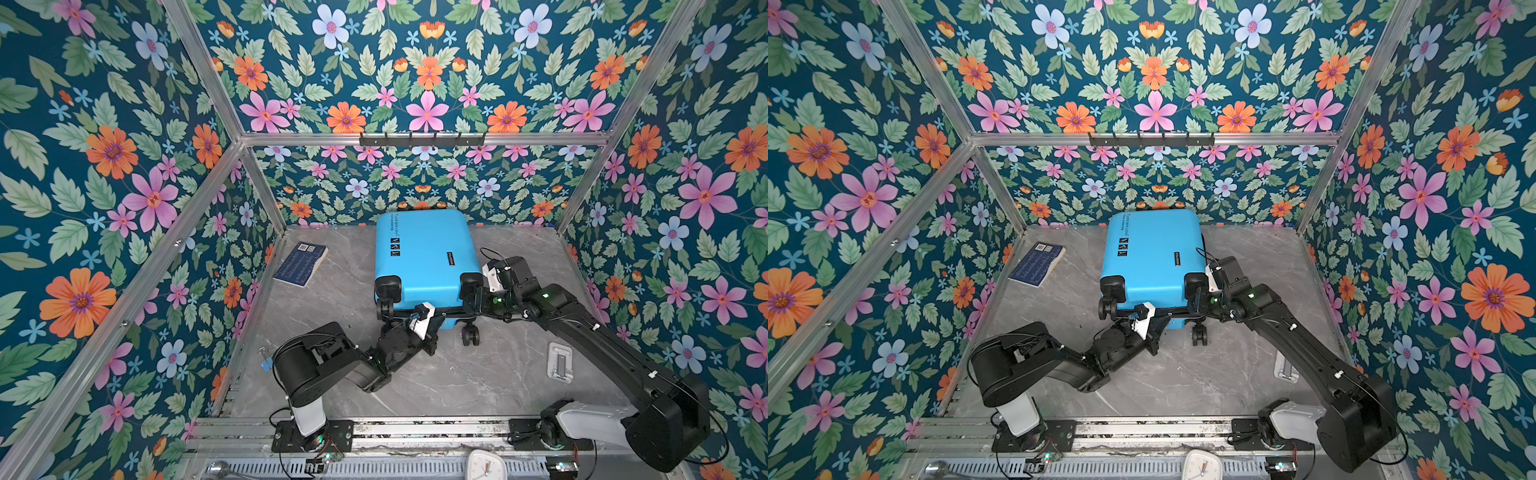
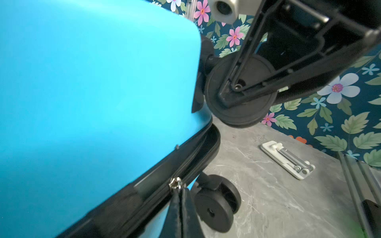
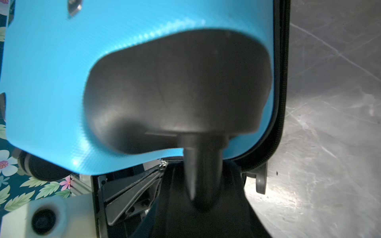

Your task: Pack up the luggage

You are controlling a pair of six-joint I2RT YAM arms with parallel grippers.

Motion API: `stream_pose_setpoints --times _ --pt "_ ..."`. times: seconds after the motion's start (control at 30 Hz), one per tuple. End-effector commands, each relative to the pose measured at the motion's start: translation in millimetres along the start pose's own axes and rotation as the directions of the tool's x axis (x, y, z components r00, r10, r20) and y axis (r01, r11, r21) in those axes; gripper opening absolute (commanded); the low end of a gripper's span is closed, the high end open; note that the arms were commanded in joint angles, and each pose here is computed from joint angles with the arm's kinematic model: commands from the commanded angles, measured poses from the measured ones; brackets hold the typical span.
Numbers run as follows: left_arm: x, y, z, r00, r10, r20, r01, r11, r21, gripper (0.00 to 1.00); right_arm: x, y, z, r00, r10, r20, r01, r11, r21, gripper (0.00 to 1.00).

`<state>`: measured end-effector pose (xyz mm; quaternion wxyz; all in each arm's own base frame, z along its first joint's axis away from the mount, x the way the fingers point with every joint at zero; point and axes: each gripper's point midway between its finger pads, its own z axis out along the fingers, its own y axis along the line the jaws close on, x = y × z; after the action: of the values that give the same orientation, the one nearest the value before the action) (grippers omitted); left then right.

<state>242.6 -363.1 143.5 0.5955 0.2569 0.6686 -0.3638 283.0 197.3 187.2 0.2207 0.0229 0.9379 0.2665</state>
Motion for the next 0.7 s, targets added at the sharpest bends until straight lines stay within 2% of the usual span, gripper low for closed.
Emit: stream_pose_setpoints --times 0.0,0.3,0.5,0.67 --pt "-17 -29 4 0.998 -0.012 0.063 0.004 0.991 0.130 0.00 -13 37 0 0.996 -0.067 0.057 0.074 0.989 -0.125 0.00" --pt "-13 -59 25 0.996 -0.030 0.086 0.015 0.985 0.171 0.00 -6 56 7 0.996 -0.079 0.044 0.085 0.984 -0.157 0.00" --pt "-17 -67 38 0.980 -0.068 0.188 0.048 0.993 0.109 0.00 0 63 12 0.996 -0.082 0.031 0.086 0.981 -0.174 0.00" --pt "-23 -77 50 0.965 -0.058 0.255 0.047 0.998 0.047 0.00 6 68 16 0.996 -0.082 0.023 0.085 0.980 -0.182 0.00"
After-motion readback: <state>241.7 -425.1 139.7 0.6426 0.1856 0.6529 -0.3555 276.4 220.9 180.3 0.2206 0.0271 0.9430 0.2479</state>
